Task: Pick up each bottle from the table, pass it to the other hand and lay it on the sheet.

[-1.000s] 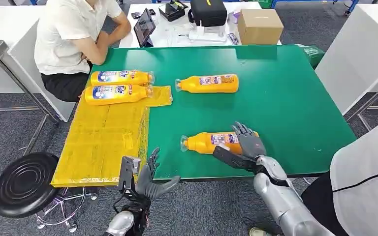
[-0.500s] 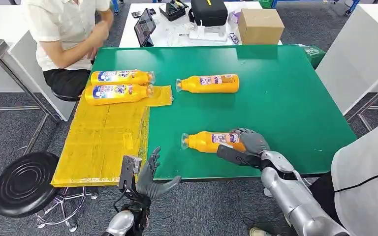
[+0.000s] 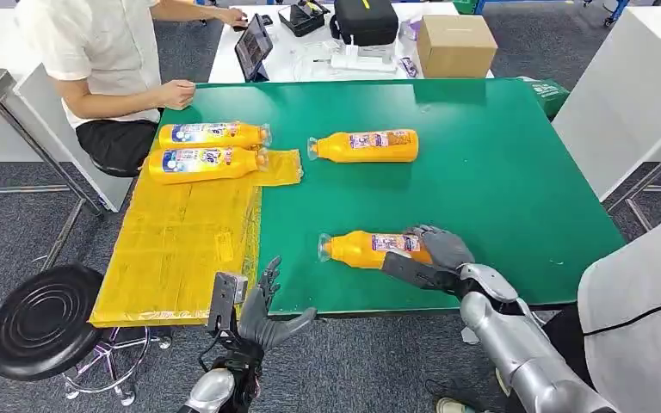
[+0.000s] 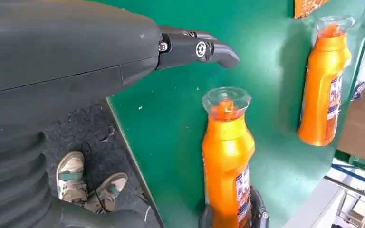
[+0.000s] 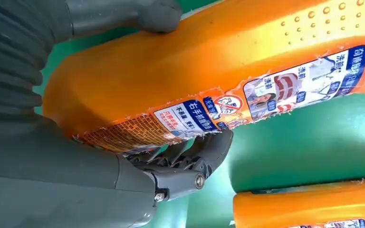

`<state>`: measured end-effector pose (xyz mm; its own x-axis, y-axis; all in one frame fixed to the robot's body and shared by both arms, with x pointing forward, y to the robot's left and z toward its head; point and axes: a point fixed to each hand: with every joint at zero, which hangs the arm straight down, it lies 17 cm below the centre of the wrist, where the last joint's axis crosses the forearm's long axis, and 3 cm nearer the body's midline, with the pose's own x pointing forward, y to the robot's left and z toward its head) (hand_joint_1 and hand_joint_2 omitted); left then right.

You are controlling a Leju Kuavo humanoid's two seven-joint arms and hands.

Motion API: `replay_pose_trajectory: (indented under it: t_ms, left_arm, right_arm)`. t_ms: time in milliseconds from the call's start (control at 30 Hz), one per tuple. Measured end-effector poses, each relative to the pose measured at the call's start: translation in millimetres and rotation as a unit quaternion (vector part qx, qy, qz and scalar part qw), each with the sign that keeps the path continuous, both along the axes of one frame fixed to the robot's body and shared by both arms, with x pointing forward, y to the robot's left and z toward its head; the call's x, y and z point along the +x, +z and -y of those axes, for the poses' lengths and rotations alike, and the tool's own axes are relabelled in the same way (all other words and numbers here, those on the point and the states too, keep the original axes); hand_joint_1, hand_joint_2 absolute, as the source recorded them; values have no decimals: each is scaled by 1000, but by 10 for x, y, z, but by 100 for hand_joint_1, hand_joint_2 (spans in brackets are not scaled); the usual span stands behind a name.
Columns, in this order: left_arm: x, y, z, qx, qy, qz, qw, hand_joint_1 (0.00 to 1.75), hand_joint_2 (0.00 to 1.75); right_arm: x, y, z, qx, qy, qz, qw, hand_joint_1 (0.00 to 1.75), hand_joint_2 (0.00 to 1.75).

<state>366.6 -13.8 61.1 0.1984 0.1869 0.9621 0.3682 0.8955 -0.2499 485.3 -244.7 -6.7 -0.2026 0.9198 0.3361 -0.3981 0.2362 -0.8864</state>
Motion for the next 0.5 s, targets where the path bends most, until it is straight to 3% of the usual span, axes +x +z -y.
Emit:
replay_pose_trajectory:
  t_ms: [233,367,500]
  left_arm:
    - [75,82,-59,-16,19,10,1000,0,175]
    - [184,179,-232,-10,70,42,997,0,175]
    - [189,168,-214,-38,71,19,997,0,175]
  right_arm:
    - [-35,92,-143,78,12,-4,997,175,175]
    - [-84,196,-276,150,8,7,989,175,175]
    - [-180,347,-492,222,8,28,975,175,175]
